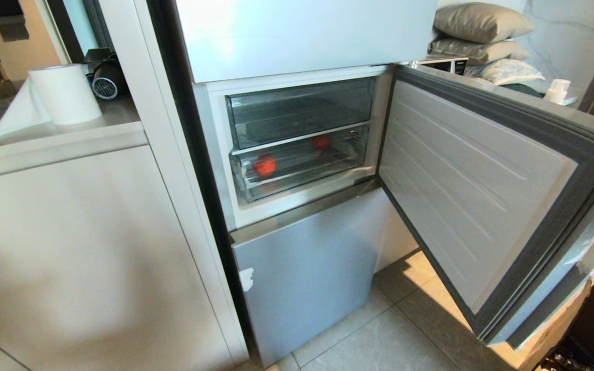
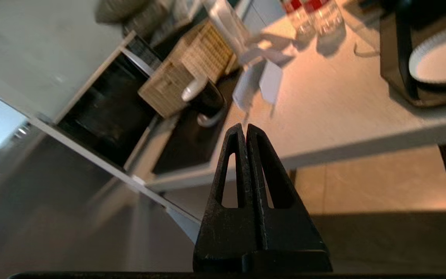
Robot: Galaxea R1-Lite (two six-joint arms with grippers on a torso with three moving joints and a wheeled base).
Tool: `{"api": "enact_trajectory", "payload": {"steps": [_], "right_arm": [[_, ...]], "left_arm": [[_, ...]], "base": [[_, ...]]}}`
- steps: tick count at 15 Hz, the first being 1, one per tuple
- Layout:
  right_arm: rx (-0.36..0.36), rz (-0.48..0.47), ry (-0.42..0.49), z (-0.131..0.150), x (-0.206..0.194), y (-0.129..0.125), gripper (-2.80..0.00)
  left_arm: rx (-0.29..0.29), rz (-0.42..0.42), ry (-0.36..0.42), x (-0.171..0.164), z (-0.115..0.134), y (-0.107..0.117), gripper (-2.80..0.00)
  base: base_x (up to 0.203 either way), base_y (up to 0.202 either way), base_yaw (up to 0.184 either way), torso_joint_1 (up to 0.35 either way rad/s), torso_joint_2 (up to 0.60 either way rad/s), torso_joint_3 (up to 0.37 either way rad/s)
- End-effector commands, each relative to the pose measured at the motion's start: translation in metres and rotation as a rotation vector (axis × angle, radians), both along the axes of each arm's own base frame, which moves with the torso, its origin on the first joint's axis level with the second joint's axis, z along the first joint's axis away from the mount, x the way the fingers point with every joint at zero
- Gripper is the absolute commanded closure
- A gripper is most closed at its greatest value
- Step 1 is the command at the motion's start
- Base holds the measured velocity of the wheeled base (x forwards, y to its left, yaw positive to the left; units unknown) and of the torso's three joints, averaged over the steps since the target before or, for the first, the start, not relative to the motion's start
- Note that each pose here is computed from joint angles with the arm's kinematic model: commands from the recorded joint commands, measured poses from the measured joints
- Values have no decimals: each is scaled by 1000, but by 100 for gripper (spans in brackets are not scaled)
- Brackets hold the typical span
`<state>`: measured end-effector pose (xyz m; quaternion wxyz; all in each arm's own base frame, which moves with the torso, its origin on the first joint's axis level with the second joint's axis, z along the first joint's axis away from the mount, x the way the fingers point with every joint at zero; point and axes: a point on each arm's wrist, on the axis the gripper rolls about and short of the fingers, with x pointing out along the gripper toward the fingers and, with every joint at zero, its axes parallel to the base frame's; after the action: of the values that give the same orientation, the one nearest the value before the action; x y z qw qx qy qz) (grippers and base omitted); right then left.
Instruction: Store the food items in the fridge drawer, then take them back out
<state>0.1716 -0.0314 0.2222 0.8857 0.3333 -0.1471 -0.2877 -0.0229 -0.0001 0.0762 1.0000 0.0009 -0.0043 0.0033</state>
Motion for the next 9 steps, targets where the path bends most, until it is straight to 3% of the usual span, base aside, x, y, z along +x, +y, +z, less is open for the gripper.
{"api": "enact_trajectory", "payload": {"steps": [1,5,9], "right_arm": [[15,33,61,-14,12,3,0],[4,485,90,-18,29,37,0],[-10,840,74,-9,61,77,0]], "left_arm": [[0,1,1,0,0,0,0],[0,1,1,0,0,0,0],[0,1,1,0,0,0,0]], "base": [[0,0,0,0,0,0],[0,0,0,0,0,0],[0,0,0,0,0,0]]}}
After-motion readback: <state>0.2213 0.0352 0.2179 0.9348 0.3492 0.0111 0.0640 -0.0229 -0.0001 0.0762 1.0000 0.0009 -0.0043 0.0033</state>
